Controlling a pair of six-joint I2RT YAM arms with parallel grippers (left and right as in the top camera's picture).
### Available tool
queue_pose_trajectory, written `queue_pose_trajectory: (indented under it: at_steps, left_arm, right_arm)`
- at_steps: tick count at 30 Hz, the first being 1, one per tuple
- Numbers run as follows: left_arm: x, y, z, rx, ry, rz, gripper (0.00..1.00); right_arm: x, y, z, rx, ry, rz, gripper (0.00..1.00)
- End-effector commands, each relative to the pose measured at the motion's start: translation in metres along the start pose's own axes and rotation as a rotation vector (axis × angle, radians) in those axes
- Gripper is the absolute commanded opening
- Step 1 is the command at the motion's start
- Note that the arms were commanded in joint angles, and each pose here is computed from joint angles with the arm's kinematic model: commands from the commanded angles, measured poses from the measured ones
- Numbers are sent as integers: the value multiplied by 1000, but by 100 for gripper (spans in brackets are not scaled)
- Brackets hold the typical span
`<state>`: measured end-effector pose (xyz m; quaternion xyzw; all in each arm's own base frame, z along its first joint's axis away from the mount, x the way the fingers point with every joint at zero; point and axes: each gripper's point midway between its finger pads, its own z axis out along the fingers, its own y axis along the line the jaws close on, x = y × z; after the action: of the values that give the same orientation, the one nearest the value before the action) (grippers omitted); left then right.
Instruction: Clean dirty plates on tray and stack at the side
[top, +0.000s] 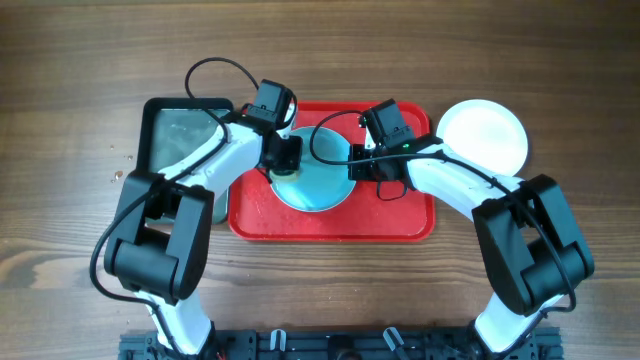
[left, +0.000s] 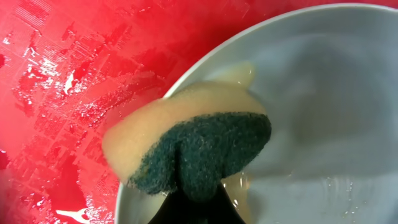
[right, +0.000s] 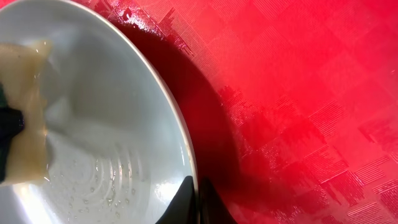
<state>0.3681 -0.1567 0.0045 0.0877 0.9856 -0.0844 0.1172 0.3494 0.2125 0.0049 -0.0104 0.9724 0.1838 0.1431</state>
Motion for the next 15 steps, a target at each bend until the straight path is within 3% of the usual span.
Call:
queue_pose_trajectory:
  at_steps: [1, 7, 10, 15]
  left_arm:
    - [37, -13, 30, 86, 146, -4, 4]
    - [58, -35, 39, 208, 241, -20, 4]
    - [61, -58, 32, 340, 262, -27, 4]
    - [37, -61, 17, 351, 211, -27, 4]
  right_arm:
    - [1, 5, 3, -15, 12, -24, 4]
    - [0, 5, 3, -17, 8, -25, 4]
    - [0, 5, 3, -16, 8, -24, 4]
    - [0, 5, 3, -16, 8, -25, 5]
